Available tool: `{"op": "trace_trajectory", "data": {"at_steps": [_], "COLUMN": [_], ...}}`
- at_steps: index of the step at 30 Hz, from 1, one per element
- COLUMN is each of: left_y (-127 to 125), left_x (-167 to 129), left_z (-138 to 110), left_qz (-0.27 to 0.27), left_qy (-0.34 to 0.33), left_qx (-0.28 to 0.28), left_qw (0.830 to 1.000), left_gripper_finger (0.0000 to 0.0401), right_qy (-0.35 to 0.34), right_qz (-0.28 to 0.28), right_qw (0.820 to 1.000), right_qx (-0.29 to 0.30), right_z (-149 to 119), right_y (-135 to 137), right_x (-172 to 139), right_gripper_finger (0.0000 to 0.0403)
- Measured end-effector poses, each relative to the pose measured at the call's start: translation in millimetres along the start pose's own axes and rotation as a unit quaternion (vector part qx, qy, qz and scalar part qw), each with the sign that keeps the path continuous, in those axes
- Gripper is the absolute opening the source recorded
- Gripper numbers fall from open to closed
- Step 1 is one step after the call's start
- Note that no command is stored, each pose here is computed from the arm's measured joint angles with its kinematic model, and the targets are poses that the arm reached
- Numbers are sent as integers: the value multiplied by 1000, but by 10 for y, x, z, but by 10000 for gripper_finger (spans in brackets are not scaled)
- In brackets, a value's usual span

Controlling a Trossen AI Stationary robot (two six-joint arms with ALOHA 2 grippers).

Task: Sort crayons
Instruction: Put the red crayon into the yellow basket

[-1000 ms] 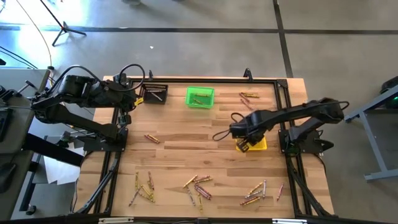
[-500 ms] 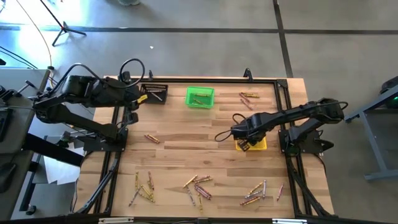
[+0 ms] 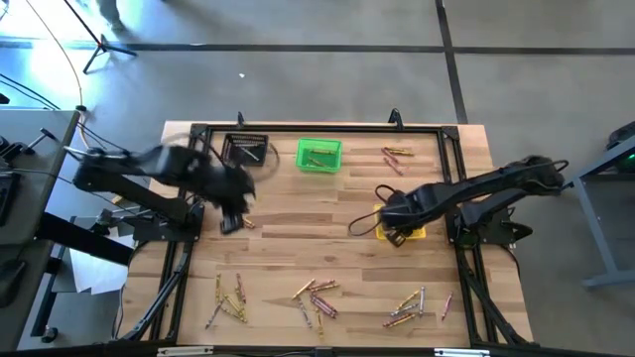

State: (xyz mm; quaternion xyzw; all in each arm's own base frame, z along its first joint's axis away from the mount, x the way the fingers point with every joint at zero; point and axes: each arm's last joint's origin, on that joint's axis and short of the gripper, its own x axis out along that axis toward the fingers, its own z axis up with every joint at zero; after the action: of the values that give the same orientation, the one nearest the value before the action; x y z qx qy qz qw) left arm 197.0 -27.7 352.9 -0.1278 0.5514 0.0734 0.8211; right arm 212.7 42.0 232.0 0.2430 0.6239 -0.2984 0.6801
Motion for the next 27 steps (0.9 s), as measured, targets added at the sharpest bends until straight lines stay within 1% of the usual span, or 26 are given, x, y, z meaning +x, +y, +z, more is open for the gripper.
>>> {"op": "trace_trajectory", "data": {"at_steps": [3,5,7,9,11,15,20,24,27], "left_y": [-145,-262,-392,-523,-636,-823,-1004,-1115,-1183], "left_x": [319,509,673,817,957,1212,1445,1596,1686], "left_z": [-133,-248,-360,-454,-528,-613,-680,-698,-727], "left_qz": [-34,-64,-80,-77,-57,1,73,92,102], "left_qy": [92,160,213,246,261,267,220,182,162], "left_qx": [2,-12,-27,-49,-92,-208,-315,-383,-422], "left_qw": [995,985,973,965,959,941,920,901,886], "left_gripper_finger": [91,91,91,91,91,91,91,91,91], "right_qy": [-8,-11,-14,-20,-30,-38,-46,-53,-53], "right_qz": [14,20,23,21,16,13,5,0,-1], "right_qw": [1000,1000,999,999,998,997,995,992,991], "right_qx": [-14,-20,-29,-40,-48,-60,-88,-112,-120], "right_z": [-86,-138,-182,-221,-248,-274,-270,-266,-266], "right_y": [15,28,43,60,73,86,80,77,77], "right_x": [-64,-91,-109,-116,-120,-125,-125,-124,-125], "right_gripper_finger": [119,119,119,119,119,119,119,119,119]}}
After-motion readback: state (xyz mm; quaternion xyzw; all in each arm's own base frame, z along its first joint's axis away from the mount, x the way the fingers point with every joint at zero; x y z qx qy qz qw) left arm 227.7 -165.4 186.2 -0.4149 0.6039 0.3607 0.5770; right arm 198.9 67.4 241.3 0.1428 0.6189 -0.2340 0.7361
